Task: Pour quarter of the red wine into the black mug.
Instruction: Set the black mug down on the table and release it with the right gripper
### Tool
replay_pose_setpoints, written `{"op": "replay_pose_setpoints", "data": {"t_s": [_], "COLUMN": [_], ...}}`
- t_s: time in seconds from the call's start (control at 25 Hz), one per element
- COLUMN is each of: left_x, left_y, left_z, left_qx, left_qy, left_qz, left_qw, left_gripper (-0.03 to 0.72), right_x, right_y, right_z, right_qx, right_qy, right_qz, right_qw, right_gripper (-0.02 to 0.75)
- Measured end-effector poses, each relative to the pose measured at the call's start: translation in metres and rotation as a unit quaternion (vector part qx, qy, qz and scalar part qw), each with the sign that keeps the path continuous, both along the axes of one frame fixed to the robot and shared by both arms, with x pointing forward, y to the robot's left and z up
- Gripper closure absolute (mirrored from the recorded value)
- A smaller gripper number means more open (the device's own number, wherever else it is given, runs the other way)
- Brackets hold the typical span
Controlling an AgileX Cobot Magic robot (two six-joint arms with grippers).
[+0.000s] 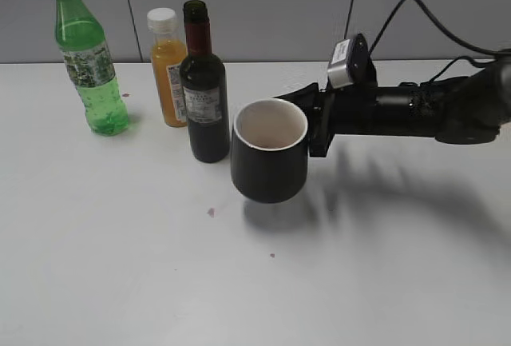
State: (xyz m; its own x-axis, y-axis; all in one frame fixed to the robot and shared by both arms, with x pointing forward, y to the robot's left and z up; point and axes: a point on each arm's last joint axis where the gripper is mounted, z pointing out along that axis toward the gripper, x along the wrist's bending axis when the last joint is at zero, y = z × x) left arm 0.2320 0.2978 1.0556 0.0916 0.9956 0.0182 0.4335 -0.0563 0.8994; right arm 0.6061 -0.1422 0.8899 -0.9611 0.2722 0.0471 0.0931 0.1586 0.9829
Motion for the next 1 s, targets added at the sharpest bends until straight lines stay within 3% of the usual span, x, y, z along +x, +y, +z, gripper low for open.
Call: {"op": "replay_pose_setpoints", "data": {"t_s": [0.44, 1.0], "left_x": [0.0, 0.0], "left_y": [0.0, 0.0], "left_z": [0.0, 0.0], "left_qx": [0.0, 0.0], "left_qy": [0.0, 0.0], "left_qz": [0.0, 0.0], "left_qw": [1.0, 1.0], "left_gripper": [0.099, 0.099], "right_x": [-0.011, -0.011], "right_y": [0.021, 0.021], "right_z": [-0.038, -0.054], "right_qx": [-0.03, -0.036], "right_qy": [0.029, 0.012], "right_qz": [0.065, 0.064], "right_qw": [0.997, 0.997], "right_gripper": [0.69, 0.691]}}
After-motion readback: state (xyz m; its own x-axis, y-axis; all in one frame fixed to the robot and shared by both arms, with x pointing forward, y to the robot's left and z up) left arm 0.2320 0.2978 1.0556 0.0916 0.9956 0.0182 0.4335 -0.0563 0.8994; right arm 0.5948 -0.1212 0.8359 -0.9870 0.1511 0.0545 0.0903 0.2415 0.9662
